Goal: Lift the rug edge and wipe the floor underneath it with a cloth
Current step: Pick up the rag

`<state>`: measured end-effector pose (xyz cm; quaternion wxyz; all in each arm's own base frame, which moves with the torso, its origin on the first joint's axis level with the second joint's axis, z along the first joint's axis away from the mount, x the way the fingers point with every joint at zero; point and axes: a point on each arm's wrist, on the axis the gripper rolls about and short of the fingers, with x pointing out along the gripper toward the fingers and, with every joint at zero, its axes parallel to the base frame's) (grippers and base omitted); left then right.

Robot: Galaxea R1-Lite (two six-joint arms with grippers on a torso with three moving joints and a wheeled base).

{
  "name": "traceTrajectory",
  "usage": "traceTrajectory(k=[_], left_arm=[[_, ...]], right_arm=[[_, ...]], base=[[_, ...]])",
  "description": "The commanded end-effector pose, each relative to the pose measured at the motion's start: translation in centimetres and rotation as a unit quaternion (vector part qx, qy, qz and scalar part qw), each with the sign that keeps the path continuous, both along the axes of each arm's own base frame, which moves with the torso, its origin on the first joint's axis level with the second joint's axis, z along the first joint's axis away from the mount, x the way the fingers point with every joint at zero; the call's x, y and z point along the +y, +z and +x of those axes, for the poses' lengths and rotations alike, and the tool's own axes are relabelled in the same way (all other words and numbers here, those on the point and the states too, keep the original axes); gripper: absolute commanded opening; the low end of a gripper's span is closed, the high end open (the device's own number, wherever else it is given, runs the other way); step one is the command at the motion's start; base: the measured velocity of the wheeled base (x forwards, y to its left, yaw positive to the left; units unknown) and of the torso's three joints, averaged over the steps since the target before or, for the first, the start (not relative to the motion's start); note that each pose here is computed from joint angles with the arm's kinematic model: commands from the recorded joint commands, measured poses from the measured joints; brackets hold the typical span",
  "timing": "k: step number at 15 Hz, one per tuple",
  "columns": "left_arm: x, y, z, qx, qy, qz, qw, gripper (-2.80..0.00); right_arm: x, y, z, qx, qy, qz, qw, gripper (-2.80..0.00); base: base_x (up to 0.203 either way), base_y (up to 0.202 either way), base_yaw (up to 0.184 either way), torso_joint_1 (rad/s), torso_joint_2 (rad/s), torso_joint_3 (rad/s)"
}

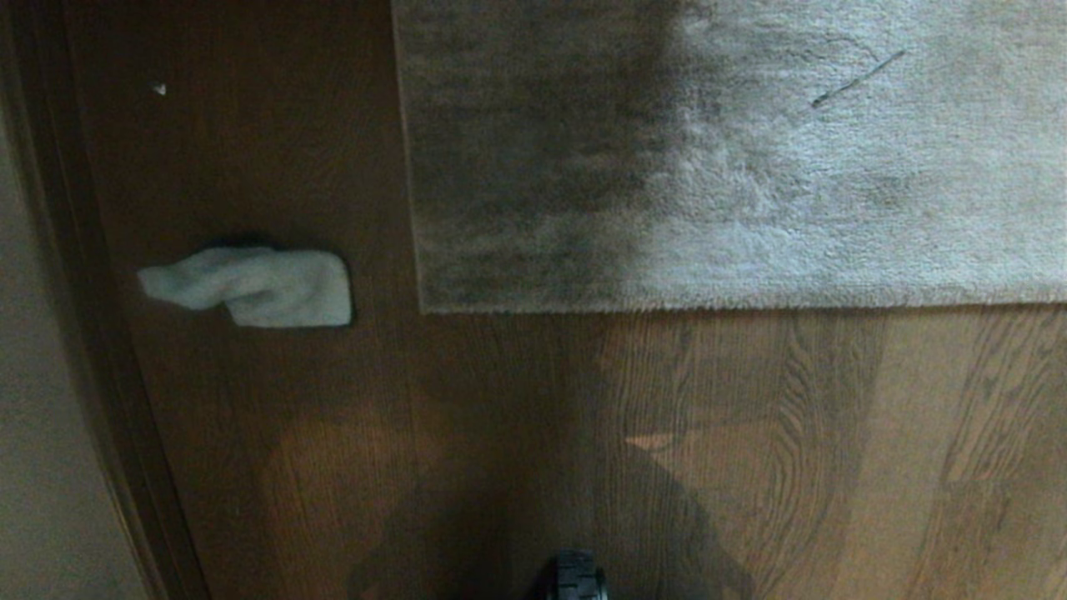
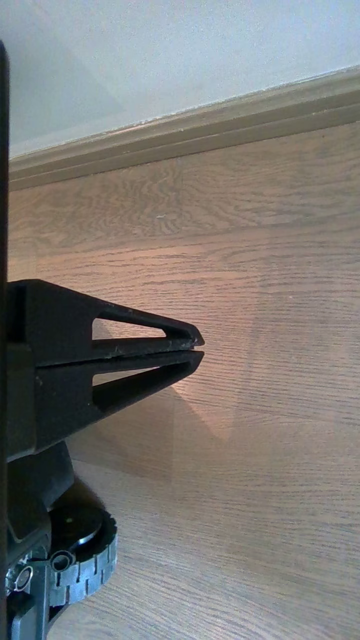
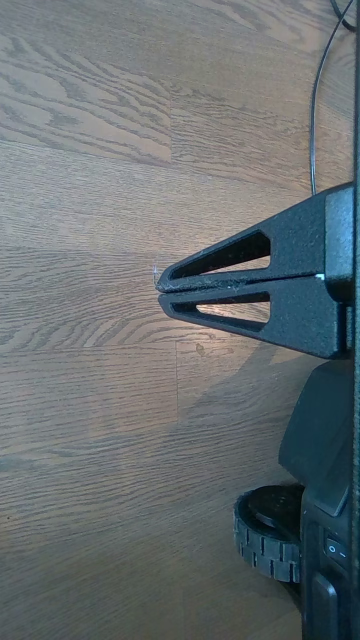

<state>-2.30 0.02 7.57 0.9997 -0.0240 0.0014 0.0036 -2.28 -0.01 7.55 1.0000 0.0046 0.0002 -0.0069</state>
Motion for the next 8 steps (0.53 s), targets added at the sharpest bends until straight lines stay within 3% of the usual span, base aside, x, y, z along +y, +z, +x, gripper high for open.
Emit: traceTrajectory(k=[1, 8], left_arm=[[0.0, 0.3, -0.1, -0.003, -0.003, 0.002, 1.0, -2.8], [-0.2, 2.9, 0.5, 0.035, -0.038, 0.011, 0.9986, -2.8]], right_arm=[[0.0, 0.0, 0.0, 0.0, 0.0, 0.0, 1.0, -2.8], [0.0, 0.0, 0.0, 0.0, 0.0, 0.0, 1.0, -2.8]], base=[[0.0, 0.0, 0.0, 0.0, 0.0, 0.0], [0.0, 0.0, 0.0, 0.0, 0.0, 0.0]])
